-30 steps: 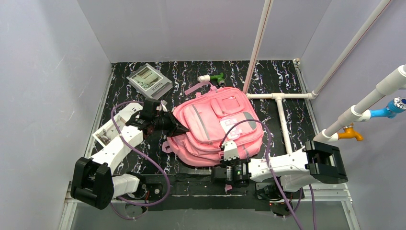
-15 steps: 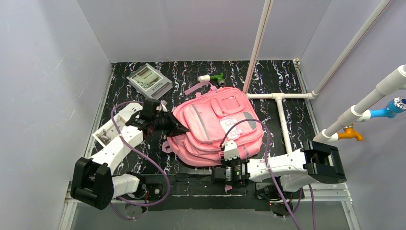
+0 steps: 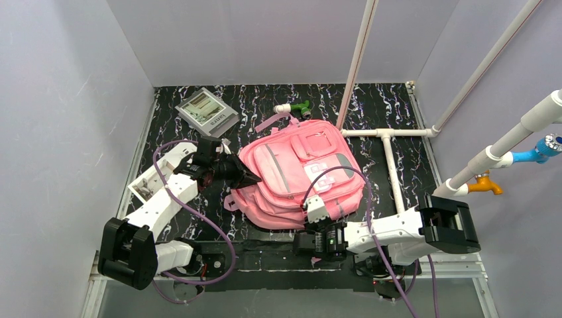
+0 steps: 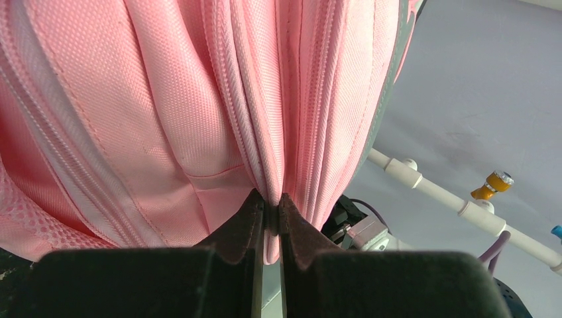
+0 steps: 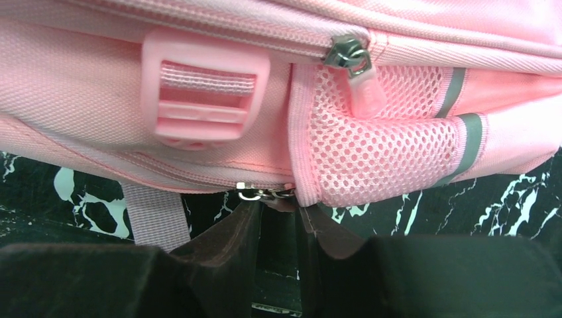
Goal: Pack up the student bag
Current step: Unzip the student bag at the center of the board.
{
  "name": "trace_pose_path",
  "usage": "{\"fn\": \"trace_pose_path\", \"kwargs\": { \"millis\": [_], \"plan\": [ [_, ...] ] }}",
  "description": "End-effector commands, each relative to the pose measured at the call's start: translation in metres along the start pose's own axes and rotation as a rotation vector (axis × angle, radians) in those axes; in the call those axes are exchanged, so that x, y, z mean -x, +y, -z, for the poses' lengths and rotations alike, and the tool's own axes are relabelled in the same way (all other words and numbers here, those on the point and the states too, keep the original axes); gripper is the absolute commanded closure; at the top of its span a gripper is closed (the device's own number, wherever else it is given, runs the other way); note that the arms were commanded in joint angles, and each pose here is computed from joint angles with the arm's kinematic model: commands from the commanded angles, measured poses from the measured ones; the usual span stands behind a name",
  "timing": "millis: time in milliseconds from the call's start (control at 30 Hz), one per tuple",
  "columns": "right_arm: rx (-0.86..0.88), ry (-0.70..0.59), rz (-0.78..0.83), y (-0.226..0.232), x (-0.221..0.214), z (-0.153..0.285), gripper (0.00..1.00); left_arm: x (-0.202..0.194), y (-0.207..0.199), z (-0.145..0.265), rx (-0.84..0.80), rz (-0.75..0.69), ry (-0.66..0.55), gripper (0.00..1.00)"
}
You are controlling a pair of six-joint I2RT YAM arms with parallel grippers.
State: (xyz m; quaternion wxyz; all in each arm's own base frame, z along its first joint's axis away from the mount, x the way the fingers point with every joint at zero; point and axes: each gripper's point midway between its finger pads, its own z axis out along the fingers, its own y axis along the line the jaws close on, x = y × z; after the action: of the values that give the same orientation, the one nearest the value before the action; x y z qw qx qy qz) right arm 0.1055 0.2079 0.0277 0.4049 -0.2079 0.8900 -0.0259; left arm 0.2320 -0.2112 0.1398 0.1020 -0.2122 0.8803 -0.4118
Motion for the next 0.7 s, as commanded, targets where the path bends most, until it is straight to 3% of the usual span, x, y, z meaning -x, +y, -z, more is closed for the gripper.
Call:
{"fn": "trace_pose_path", "kwargs": {
  "millis": [0, 200, 367, 500, 667],
  "plan": [
    [0.012, -0.131, -0.035, 0.002, 0.027, 0.0, 0.68, -0.003, -0.033, 0.016, -0.126, -0.045, 0.007, 1.0],
    [0.072, -0.138, -0.001, 0.014, 0.025, -0.003, 0.77, -0.003, -0.035, 0.016, -0.13, -0.04, 0.008, 1.0],
    [0.105, -0.135, 0.016, 0.023, 0.029, -0.002, 0.93, -0.004, -0.034, 0.016, -0.13, -0.037, 0.007, 1.0],
    [0.177, -0.136, -0.008, 0.039, 0.036, 0.004, 0.99, -0.004, -0.033, 0.014, -0.131, -0.032, 0.01, 1.0],
    [0.512, -0.162, 0.022, 0.096, 0.059, 0.043, 0.99, -0.004, -0.028, 0.01, -0.127, -0.024, 0.013, 1.0]
  ]
}}
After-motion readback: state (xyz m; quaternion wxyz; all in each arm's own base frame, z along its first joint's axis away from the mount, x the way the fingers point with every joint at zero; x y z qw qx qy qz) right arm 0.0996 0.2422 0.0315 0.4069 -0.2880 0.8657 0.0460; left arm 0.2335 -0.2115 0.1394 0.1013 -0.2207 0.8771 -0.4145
